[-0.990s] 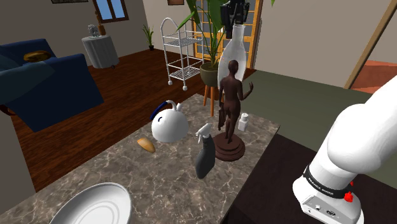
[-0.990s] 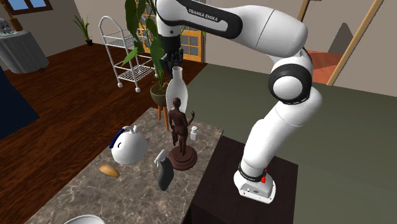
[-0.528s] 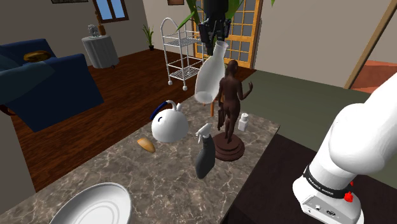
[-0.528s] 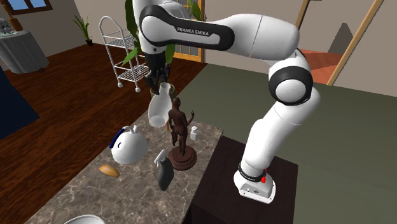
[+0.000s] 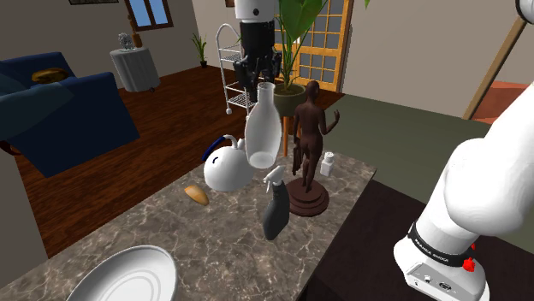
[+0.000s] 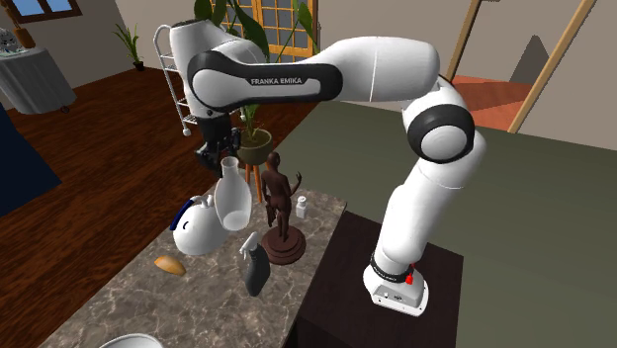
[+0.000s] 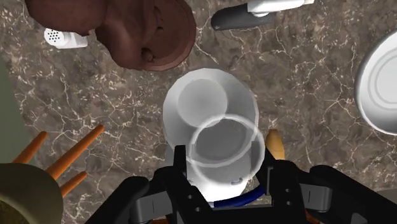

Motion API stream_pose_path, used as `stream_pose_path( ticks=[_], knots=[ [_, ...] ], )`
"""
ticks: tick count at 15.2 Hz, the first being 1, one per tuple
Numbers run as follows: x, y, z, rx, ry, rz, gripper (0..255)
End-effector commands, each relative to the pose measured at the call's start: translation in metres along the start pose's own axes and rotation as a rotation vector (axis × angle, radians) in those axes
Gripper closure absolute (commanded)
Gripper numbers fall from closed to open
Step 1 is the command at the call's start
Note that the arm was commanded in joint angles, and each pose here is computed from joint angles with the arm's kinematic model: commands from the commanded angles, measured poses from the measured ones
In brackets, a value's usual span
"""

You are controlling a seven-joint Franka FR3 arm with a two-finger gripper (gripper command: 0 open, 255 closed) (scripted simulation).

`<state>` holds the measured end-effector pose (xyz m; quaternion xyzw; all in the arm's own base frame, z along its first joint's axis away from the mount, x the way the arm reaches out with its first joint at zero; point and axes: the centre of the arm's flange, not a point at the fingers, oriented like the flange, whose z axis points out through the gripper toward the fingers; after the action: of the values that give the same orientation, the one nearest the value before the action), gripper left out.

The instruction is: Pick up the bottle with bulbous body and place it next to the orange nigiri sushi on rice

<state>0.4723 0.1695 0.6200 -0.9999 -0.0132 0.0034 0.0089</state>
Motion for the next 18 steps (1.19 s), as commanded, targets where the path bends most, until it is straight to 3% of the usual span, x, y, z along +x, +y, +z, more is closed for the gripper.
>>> stream_pose_path(
  ticks=[1,8,18],
  knots=[
    [0.008,-0.025,0.01,0.001,0.001,0.001,255],
    [0.029,-0.101,0.053,0.001,0.001,0.001,255],
    [0.03,-0.1,0.105,0.001,0.001,0.001,255]
  ],
)
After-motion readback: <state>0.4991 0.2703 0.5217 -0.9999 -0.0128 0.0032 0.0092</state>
